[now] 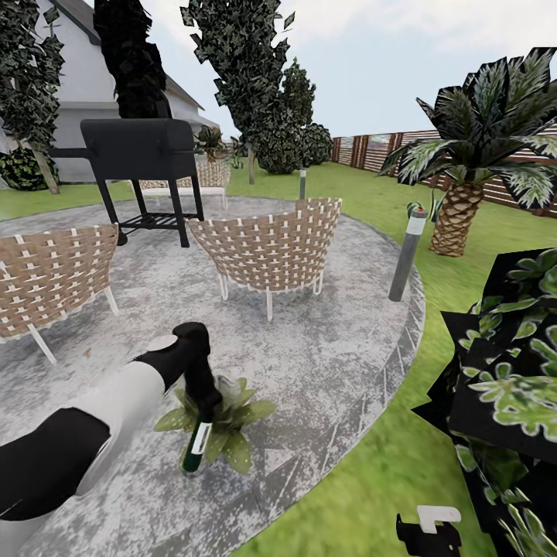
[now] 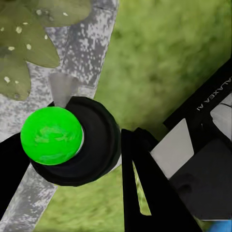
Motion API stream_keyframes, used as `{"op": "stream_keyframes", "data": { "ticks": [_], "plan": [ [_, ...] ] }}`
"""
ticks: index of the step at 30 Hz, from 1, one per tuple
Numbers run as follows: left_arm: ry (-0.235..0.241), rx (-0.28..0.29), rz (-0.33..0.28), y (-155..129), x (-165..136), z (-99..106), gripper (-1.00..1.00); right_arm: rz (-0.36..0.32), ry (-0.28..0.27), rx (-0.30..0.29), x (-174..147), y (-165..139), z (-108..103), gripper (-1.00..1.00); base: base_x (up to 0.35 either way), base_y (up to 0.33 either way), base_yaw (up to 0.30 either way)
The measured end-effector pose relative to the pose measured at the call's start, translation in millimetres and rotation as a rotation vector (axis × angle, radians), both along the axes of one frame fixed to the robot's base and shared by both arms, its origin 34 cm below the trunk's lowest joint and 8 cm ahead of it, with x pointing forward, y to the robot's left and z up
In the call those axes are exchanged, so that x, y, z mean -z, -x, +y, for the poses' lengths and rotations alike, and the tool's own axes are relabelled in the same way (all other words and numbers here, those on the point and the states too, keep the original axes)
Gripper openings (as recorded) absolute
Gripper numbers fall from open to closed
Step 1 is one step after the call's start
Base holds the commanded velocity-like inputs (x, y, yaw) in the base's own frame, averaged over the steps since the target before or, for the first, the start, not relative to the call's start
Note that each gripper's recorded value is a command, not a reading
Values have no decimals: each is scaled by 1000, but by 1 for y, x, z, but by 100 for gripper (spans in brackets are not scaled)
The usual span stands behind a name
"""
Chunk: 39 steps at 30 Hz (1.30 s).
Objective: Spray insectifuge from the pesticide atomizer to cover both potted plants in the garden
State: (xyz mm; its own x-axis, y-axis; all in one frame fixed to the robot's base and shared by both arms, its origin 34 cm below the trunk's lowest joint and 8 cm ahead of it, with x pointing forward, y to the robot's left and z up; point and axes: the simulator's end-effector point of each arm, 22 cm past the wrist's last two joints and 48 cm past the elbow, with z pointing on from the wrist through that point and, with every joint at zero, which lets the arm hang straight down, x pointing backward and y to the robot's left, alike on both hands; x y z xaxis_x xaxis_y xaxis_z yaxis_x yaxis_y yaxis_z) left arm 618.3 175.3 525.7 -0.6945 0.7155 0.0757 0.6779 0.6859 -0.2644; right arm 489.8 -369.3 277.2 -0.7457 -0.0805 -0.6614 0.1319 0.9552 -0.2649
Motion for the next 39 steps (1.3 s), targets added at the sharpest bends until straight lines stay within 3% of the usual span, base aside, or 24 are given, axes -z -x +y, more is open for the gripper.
{"op": "stream_keyframes", "data": {
  "ticks": [6,15,17,20,22,31,39],
  "plan": [
    [-6,26,-17,-7,-8,-2,-100,0,0,-2,0,0,0,100,246,88,0],
    [-51,44,-15,-4,-3,7,-100,0,-1,-3,0,0,0,100,313,120,0],
    [-91,72,-12,-1,1,12,-100,1,-1,-2,0,0,0,100,282,115,0],
    [-173,165,-16,2,6,21,-100,0,-1,-2,0,0,0,100,199,75,0],
    [-199,221,-22,2,7,20,-100,1,-1,-2,0,0,0,100,58,19,0],
    [-201,270,-32,2,5,6,-100,1,0,-2,0,1,0,100,5,2,-3],
    [-190,292,-27,7,8,-8,-100,1,0,-2,0,1,0,100,0,0,-230]
  ]
}}
